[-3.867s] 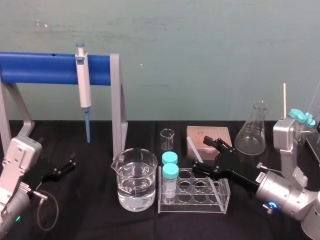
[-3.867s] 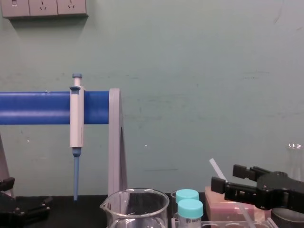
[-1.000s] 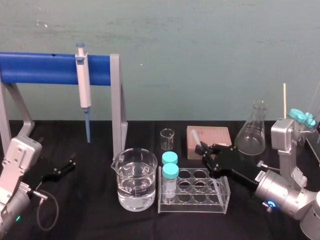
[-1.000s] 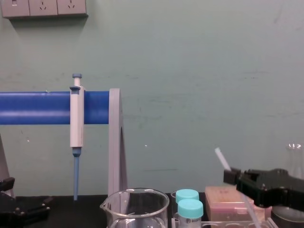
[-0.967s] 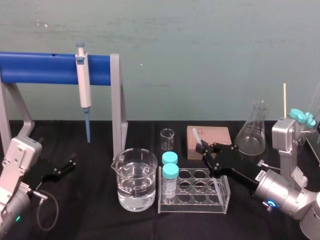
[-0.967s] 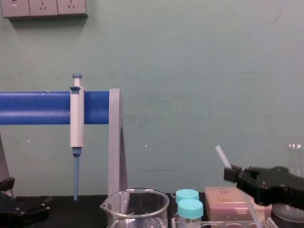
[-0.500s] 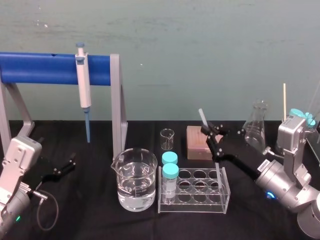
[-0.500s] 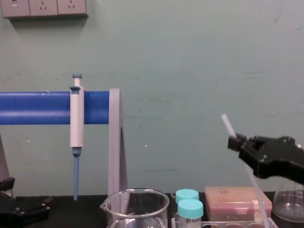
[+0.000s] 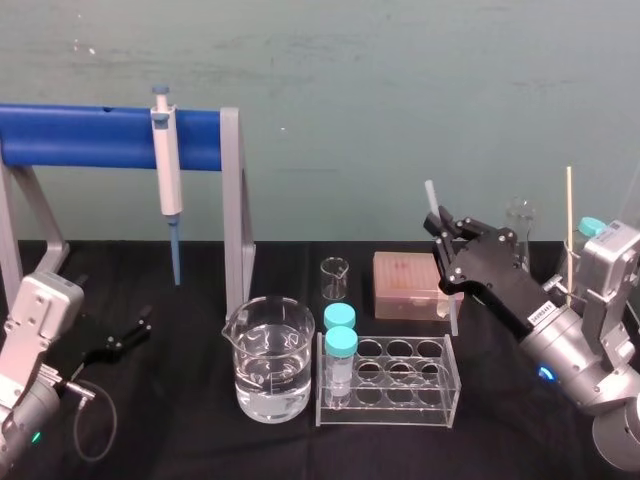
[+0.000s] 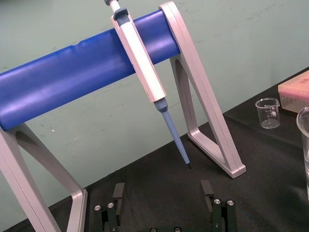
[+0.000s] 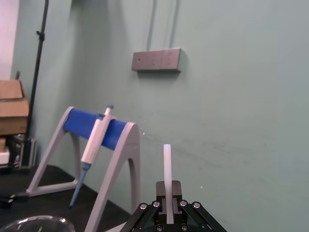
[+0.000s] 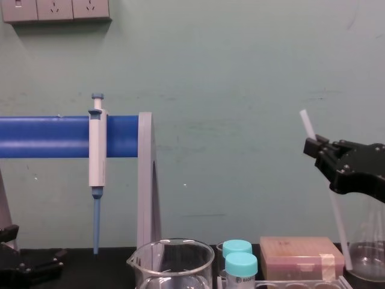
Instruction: Pick up the stirring rod with one hand, then place it down.
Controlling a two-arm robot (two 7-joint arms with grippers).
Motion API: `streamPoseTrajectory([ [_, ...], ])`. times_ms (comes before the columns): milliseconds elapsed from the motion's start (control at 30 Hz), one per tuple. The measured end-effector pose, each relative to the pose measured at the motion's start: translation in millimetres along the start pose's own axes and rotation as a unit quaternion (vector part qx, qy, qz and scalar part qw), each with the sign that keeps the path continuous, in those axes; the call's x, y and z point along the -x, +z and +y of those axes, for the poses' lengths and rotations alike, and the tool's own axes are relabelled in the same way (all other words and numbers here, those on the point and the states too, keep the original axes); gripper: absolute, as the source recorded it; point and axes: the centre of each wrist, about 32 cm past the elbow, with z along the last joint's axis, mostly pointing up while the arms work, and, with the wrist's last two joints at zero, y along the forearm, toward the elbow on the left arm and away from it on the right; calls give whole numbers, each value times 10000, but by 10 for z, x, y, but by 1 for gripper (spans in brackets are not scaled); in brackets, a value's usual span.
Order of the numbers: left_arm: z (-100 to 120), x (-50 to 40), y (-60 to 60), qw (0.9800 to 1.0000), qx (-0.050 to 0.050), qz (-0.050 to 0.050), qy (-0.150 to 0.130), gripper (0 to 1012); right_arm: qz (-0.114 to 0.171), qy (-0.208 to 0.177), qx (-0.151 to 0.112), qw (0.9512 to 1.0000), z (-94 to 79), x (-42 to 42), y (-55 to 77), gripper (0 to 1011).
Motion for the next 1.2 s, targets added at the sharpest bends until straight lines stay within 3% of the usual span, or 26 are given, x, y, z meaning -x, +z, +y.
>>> streamPoseTrajectory([
  [167,0,0,0,10000,0,0,-1,1000,-35,-220,-144,9996,-11,23,-17,66],
  [433,0,0,0,10000,0,0,0,1000,-336,-671,-508,9959,-64,111,-100,66],
  [600,0,0,0,10000,0,0,0,1000,-392,-762,-623,9944,-85,134,-147,66],
  [1200,0,0,0,10000,0,0,-1,1000,-193,-811,-582,9948,-143,148,-229,66],
])
